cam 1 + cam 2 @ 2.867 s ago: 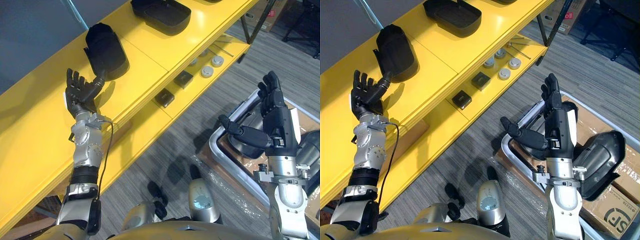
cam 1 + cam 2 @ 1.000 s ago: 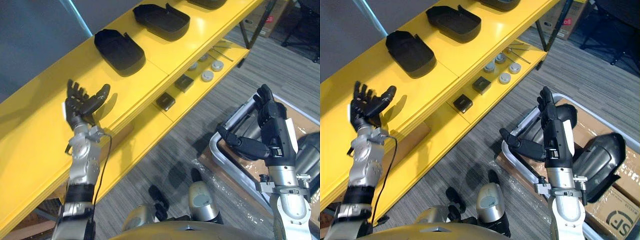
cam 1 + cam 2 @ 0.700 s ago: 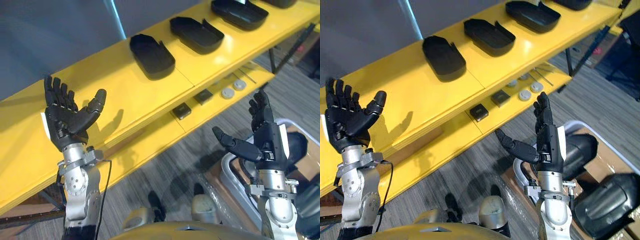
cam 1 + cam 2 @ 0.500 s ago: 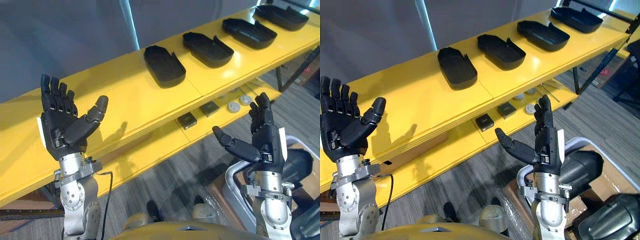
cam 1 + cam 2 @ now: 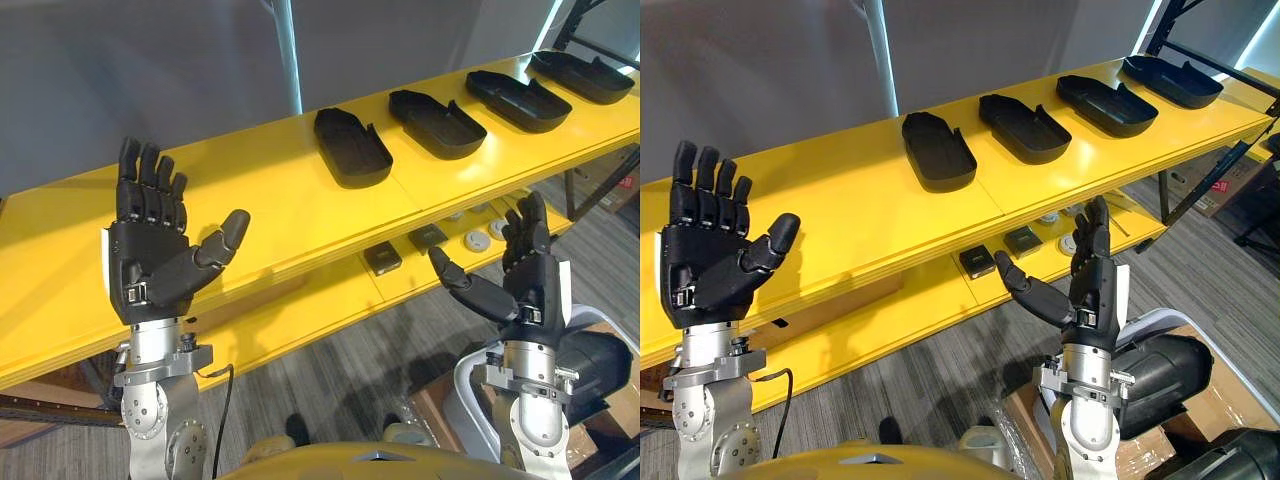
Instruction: Walk over and take three plastic housings, then place them on the shelf
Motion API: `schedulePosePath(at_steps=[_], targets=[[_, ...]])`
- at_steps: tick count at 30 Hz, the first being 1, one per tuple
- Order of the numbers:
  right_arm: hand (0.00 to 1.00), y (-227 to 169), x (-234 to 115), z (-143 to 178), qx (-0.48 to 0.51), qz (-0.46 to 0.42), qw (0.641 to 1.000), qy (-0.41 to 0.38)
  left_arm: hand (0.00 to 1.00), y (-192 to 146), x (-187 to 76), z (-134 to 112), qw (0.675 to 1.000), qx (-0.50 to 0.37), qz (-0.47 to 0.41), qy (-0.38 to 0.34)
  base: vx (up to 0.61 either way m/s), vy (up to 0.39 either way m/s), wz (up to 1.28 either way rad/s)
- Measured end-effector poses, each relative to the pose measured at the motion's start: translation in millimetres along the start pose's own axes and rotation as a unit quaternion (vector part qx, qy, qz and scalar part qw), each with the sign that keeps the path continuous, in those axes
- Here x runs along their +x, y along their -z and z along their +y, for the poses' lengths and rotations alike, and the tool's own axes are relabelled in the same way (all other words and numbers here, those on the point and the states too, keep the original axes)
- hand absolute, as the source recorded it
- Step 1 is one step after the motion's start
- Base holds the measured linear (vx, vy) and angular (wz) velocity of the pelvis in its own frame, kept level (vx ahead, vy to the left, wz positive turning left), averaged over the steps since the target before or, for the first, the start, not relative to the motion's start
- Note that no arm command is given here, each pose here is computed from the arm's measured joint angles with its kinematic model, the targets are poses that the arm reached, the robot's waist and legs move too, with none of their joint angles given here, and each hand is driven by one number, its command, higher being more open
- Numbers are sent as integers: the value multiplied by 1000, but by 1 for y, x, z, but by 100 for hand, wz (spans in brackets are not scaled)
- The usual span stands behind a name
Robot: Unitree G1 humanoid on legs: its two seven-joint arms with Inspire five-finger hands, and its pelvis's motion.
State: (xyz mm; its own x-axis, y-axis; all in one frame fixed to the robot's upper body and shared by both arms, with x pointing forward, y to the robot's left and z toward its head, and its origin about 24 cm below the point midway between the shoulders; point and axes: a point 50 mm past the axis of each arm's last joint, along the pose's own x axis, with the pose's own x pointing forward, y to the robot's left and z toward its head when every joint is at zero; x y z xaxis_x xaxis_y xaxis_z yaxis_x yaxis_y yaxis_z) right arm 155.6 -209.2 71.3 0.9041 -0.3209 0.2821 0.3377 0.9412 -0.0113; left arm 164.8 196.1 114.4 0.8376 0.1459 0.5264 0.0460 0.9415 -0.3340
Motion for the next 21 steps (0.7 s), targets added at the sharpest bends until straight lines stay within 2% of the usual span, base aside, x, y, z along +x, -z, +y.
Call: schedulePosePath(at_steps=[4,8,13,17,21], targets=[[100,3,-3,-13,-18,18,999,38,100,5,0,-11,998,-46,7,30,19,33,-62],[100,5,-20,-45,-64,46,993,87,100,11,2,-24,995,-93,11,45,32,43,-95],[100,0,-40,-75,-88,61,987,119,100,23,28,-35,992,-112,12,49,19,-6,-80],[100,-1,-37,-67,-75,46,992,86,100,29,34,-32,993,-113,17,2,18,-53,-72],[100,-5,-13,-43,-32,1,999,-6,100,31,20,-13,993,-92,37,-61,-42,76,-109]])
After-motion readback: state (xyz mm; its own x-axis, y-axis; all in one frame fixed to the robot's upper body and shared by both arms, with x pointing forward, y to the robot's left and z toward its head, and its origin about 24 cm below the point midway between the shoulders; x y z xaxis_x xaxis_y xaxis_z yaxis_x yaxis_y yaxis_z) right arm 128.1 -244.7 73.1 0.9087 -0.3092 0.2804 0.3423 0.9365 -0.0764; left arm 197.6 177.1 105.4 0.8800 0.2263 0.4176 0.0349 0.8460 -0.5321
